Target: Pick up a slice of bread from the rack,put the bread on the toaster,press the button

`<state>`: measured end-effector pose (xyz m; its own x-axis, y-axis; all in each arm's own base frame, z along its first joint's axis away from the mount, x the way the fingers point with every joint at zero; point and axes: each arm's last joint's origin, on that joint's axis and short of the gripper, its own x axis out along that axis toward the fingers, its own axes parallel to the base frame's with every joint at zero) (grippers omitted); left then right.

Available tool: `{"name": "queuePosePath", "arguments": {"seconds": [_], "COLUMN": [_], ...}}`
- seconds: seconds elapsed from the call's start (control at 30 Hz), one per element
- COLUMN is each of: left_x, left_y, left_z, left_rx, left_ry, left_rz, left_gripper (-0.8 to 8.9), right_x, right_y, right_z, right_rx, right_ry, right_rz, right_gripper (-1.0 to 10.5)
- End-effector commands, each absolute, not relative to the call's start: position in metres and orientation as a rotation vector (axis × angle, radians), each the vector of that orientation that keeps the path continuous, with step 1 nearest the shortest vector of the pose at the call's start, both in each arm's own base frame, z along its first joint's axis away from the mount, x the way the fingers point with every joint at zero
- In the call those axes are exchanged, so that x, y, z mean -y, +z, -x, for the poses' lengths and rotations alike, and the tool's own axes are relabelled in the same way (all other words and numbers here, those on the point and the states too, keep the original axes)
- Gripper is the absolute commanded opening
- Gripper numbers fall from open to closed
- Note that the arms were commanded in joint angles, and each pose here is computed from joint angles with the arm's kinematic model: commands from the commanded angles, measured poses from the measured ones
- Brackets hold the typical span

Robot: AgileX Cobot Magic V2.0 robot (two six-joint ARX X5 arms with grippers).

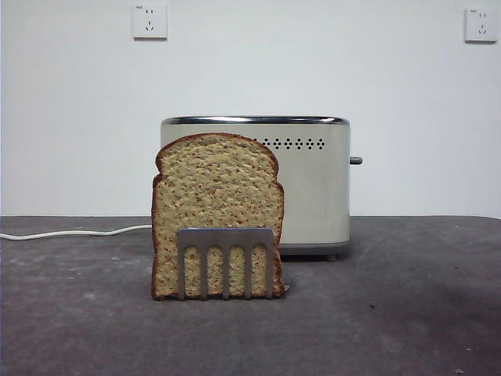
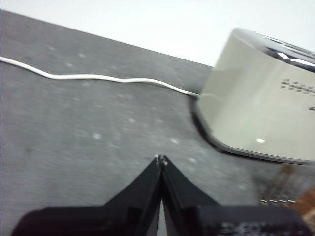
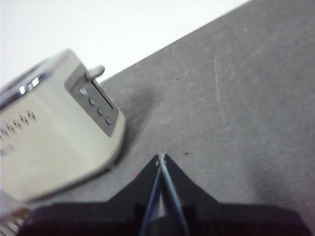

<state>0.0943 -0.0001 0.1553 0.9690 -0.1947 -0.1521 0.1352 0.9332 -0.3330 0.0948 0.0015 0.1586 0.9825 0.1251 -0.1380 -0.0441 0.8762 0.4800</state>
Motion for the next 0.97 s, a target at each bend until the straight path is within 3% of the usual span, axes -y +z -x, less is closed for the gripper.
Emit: {"name": "queuePosePath", "arguments": {"seconds": [0.03, 0.37, 0.63, 0.8, 0.97], "left_x": [0.001, 0.006, 0.011, 0.014, 0.017], "left_y": [0.171, 0.233, 0.282, 0.31, 0.333], "left_z": [-0.091, -0.078, -0.081, -0.085, -0.087], "left_rx": [-0.145, -0.129, -0.246, -0.289, -0.326], "left_ry": [-0.213, -0.361, -0.574, -0.715, -0.791], "left_rz": [0.361, 0.33, 0.204, 0.11, 0.034], "left_gripper": [-0.08, -0.08, -0.08, -0.08, -0.08], "right_x": [-0.002, -0.007, -0.011, -0.013, -0.016], "right_y": [0.176, 0.239, 0.304, 0.348, 0.376], "right_z": [-0.092, -0.096, -0.109, -0.11, -0.11], "right_rx": [-0.122, -0.164, -0.311, -0.387, -0.476], "right_ry": [0.099, 0.275, 0.467, 0.553, 0.61], "right_rz": [-0.61, -0.517, -0.282, -0.087, 0.017], "right_gripper": [-0.1, -0.1, -0.1, -0.1, -0.1]}}
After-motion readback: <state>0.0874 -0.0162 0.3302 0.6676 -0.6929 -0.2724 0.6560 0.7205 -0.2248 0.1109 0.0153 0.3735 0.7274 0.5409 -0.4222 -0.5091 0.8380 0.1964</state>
